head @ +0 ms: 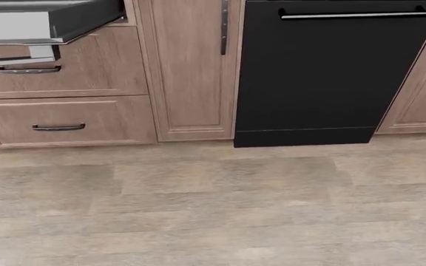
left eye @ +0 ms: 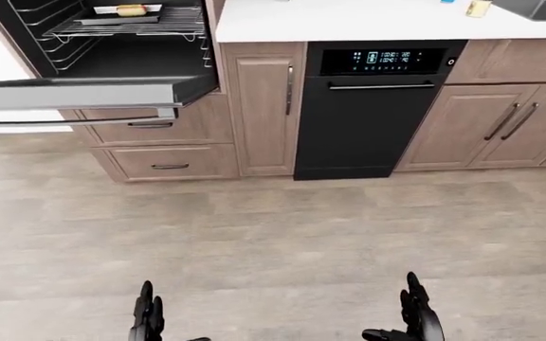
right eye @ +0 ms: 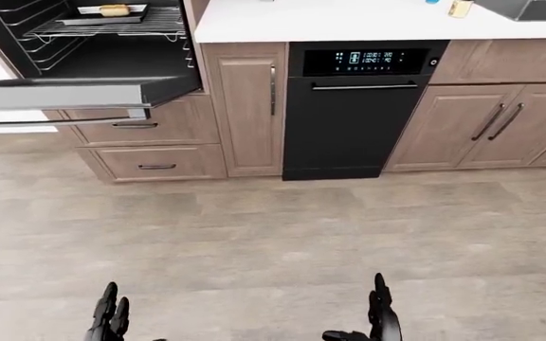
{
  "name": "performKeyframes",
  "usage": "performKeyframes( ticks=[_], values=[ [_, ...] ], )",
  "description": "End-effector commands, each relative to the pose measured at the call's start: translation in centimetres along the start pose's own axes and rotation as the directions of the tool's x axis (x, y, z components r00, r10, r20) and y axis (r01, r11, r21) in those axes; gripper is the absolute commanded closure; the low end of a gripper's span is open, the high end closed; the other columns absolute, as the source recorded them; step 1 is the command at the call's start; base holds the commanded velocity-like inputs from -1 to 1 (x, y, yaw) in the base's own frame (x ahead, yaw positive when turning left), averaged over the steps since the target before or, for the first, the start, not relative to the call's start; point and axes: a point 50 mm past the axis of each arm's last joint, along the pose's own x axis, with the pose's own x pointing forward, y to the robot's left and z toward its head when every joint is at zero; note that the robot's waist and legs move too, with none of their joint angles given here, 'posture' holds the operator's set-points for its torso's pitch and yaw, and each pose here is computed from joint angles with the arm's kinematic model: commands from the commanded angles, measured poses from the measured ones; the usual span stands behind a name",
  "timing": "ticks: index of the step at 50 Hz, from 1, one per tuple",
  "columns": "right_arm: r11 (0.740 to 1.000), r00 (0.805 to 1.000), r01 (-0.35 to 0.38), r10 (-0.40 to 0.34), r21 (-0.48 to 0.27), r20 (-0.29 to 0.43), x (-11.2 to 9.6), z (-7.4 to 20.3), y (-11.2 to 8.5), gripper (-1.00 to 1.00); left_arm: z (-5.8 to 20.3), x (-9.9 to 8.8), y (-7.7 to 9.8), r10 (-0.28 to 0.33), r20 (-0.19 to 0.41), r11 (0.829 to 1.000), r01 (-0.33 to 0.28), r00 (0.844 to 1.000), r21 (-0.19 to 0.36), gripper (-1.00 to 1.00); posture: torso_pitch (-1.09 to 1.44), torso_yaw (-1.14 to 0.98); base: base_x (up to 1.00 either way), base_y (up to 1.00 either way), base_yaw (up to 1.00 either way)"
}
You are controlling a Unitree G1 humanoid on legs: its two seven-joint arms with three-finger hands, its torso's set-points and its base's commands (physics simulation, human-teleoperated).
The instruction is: Close the oven door.
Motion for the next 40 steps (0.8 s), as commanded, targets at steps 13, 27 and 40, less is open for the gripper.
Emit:
performKeyframes(
  ticks=[13, 27, 40],
  values=[
    [1.000, 0.998, 0.004, -0.004, 0.006, 0.059, 0.6, 1.1, -0.4, -1.00, -0.2, -0.3, -0.4, -0.027, 0.004, 1.000, 0.027, 1.000, 0.002, -1.00, 0.00, 0.00, 0.00, 0.00, 0.00],
    [1.000, 0.999, 0.000, -0.001, 0.008, 0.053, 0.6, 1.1, -0.3, -1.00, -0.2, -0.3, -0.3, -0.026, -0.003, 1.000, 0.026, 1.000, 0.007, -1.00, 0.00, 0.00, 0.00, 0.18, 0.00],
    [1.000, 0.999, -0.003, 0.002, 0.011, 0.051, 0.7, 1.1, -0.2, -1.00, -0.1, -0.1, -0.3, -0.024, -0.003, 1.000, 0.024, 1.000, 0.001, -1.00, 0.00, 0.00, 0.00, 0.21, 0.00]
  ],
)
